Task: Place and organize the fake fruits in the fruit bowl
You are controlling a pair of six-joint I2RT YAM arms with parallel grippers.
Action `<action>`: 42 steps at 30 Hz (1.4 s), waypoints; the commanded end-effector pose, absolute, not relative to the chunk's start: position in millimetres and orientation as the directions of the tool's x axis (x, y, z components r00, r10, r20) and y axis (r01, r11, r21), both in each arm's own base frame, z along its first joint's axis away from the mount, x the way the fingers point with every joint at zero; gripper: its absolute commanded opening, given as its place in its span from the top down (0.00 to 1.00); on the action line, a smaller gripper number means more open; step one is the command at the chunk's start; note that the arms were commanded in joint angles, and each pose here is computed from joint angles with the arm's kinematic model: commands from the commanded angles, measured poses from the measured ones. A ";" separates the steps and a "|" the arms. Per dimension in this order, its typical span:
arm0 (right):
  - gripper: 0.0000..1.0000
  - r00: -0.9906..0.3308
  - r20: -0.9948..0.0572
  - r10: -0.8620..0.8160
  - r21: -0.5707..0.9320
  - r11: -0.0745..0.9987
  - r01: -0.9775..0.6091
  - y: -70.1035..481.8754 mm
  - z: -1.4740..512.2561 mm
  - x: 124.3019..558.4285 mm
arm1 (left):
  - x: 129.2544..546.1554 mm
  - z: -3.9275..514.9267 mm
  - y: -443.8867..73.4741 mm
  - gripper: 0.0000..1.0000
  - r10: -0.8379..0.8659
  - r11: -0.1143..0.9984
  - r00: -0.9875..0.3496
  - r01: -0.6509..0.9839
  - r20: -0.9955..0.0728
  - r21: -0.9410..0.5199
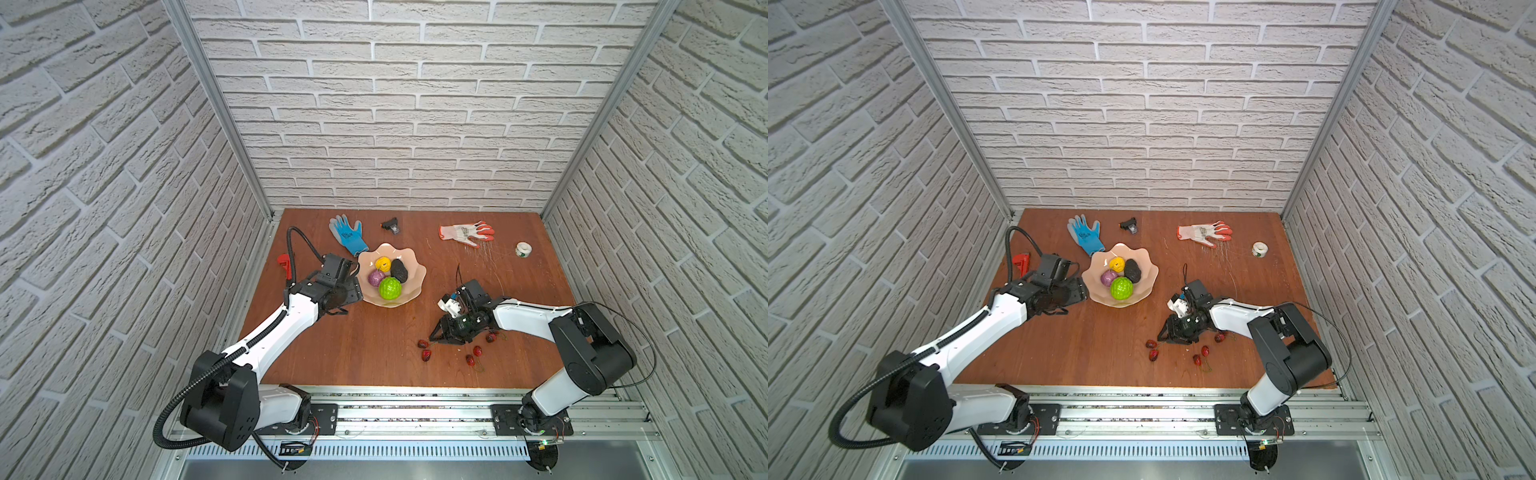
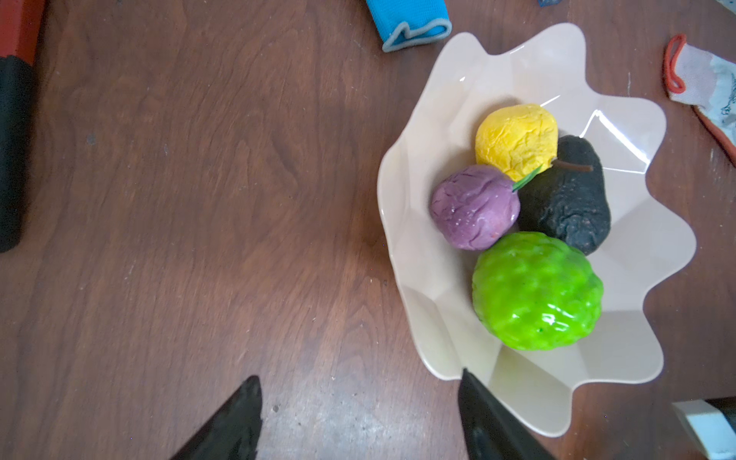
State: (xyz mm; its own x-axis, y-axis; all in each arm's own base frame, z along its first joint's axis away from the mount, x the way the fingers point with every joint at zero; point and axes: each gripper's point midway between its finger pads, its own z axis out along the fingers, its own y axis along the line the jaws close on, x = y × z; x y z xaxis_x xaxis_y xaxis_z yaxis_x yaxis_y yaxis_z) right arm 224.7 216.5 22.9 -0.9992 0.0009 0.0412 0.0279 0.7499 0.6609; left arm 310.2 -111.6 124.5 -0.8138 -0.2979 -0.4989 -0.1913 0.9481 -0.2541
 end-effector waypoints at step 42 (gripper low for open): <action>0.91 -0.996 0.088 -0.008 0.711 0.701 0.057 226.0 8.3 221.8 | 313.2 130.0 -107.0 0.23 -0.305 0.947 -0.804 -0.199 -0.511 -0.253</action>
State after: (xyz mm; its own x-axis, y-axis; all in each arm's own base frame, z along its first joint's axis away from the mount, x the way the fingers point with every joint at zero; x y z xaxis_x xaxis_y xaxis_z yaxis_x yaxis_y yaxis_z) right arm 225.1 229.5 13.1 -0.9970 -0.0139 0.0758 0.0451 0.6924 0.7201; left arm 309.4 -109.9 123.5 -0.8164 -0.2997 -0.4936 -0.1956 0.9478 -0.2520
